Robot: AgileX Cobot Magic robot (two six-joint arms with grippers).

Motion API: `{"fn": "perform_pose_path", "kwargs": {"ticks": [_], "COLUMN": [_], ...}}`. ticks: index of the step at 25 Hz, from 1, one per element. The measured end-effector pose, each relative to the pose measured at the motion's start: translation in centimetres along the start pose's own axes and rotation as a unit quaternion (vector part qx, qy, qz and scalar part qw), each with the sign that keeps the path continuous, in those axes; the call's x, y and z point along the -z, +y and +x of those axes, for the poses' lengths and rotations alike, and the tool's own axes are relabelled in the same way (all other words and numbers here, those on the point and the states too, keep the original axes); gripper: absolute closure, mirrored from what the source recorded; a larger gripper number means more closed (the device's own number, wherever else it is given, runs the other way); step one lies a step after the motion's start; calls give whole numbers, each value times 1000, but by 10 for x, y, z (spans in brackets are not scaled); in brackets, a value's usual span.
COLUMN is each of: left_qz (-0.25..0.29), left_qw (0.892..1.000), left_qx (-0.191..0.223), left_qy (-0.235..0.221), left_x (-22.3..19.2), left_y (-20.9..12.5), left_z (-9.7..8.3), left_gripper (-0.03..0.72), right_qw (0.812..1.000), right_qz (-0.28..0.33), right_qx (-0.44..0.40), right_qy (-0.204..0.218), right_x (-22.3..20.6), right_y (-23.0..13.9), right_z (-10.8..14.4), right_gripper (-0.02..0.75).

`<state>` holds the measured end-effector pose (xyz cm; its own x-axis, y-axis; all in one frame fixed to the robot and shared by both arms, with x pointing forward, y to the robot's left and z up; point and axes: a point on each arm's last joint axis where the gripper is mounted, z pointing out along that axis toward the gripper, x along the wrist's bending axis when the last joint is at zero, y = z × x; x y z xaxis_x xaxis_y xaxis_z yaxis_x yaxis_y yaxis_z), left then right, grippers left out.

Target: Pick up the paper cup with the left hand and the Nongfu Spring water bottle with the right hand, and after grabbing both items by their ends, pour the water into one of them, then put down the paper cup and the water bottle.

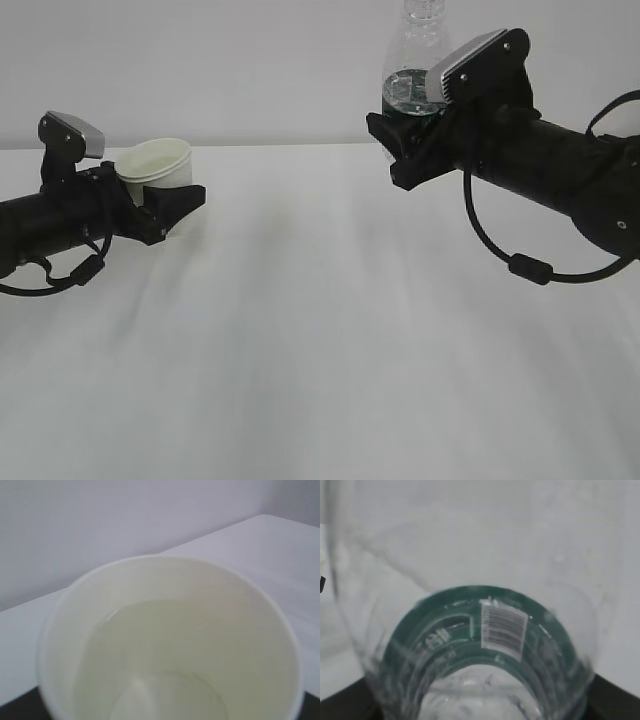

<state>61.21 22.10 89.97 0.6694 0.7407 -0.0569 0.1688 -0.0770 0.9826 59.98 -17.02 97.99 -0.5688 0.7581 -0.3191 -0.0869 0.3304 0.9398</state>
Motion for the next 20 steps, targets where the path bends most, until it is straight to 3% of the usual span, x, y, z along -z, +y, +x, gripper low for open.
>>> {"fn": "perform_pose_path", "kwargs": {"ticks": [20], "left_qz": [-3], "left_qw": [999], "left_qx": [3], "left_qy": [44], "left_x": [2], "left_y": [0], "left_z": [10], "left_gripper": [205], "right_qw": [1000], "right_qz": [0], "right_qx": [1], "right_qy": [1], "right_x": [0], "right_y": [0], "right_z": [0], "right_gripper": [255]}}
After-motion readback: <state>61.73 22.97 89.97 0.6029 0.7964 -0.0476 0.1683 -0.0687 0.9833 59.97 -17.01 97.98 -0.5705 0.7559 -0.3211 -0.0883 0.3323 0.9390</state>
